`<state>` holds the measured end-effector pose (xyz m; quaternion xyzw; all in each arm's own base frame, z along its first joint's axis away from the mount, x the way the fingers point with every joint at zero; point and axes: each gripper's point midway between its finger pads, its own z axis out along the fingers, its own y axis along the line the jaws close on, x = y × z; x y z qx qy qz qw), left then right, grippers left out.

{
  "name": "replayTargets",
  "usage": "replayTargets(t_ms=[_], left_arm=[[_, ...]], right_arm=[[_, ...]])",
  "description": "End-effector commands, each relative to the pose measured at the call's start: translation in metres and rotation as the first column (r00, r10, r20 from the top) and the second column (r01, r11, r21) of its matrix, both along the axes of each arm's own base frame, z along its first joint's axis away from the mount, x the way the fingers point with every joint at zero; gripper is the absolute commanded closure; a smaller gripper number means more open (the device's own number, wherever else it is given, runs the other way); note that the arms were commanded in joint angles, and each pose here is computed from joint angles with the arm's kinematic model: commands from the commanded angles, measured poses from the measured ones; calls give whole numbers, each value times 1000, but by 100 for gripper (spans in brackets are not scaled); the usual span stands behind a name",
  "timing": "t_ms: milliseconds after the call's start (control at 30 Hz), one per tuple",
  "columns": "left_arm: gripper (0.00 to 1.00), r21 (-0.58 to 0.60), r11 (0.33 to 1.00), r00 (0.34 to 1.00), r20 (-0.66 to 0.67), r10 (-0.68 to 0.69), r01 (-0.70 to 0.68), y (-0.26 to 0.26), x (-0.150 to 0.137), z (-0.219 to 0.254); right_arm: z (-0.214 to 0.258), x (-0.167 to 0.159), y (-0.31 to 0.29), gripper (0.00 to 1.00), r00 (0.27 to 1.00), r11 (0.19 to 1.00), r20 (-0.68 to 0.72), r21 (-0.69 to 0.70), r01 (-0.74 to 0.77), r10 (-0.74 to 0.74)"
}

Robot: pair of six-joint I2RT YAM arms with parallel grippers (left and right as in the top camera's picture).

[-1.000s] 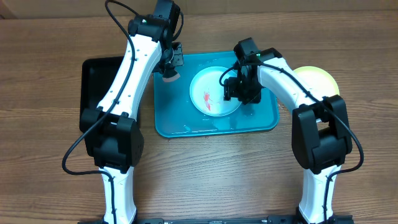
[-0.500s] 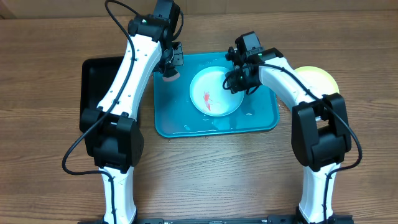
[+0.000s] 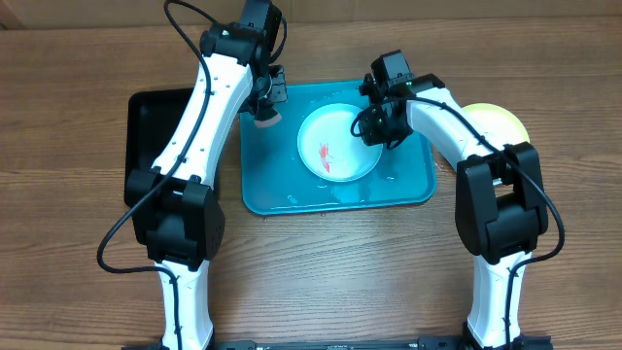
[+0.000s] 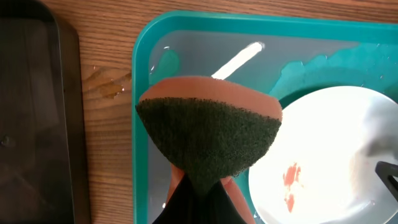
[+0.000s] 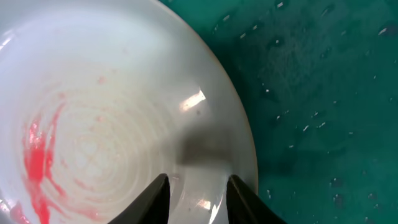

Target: Clean dirty plates on tray and stack at the side

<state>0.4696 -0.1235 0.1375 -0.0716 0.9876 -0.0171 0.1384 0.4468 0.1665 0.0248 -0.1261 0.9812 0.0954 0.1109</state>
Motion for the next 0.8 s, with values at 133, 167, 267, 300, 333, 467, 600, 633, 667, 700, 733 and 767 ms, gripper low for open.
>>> replayTargets(t_ms=[133,167,267,300,333,467,600,633,667,700,733,767], left_arm=[[96,-1,1000,1000,-1,-13,13,-3,2,-6],[96,-1,1000,1000,-1,-13,13,-3,2,-6],[96,-1,1000,1000,0,-13,13,-3,2,-6],[96,-1,1000,1000,0,-12,12,-3,2,-6],[96,-1,1000,1000,0,-12,12,-3,2,-6],[96,0,1000,1000,0,-17,17,-3,2,-6],[96,5,1000,1000,-1,-23,23,-2,2,-6],[96,5,1000,1000,0,-23,23,-2,2,-6],[96,4,1000,1000,0,-23,23,-3,2,-6],[96,3,1000,1000,0,-23,23,-3,2,-6],[96,3,1000,1000,0,-23,23,-3,2,-6],[96,4,1000,1000,0,-23,23,-3,2,-6]], right_arm=[[63,39,-6,55,985,999,168,1,44,-44],[61,39,-9,55,985,999,167,-6,46,-44],[51,40,-15,55,987,999,153,-31,44,-39],[46,40,-18,55,988,998,147,-46,51,-43],[39,39,-20,55,989,997,139,-60,55,-46],[9,35,-25,60,996,995,79,-85,57,-50],[-1,31,-21,66,998,997,50,-68,47,-44],[-1,31,-19,66,998,997,47,-58,44,-42],[-1,30,-18,67,998,998,43,-48,41,-39],[-1,29,-16,67,999,999,38,-37,38,-36],[-2,27,-13,67,999,999,29,-23,33,-32],[-3,25,-12,68,999,999,23,-16,31,-30]])
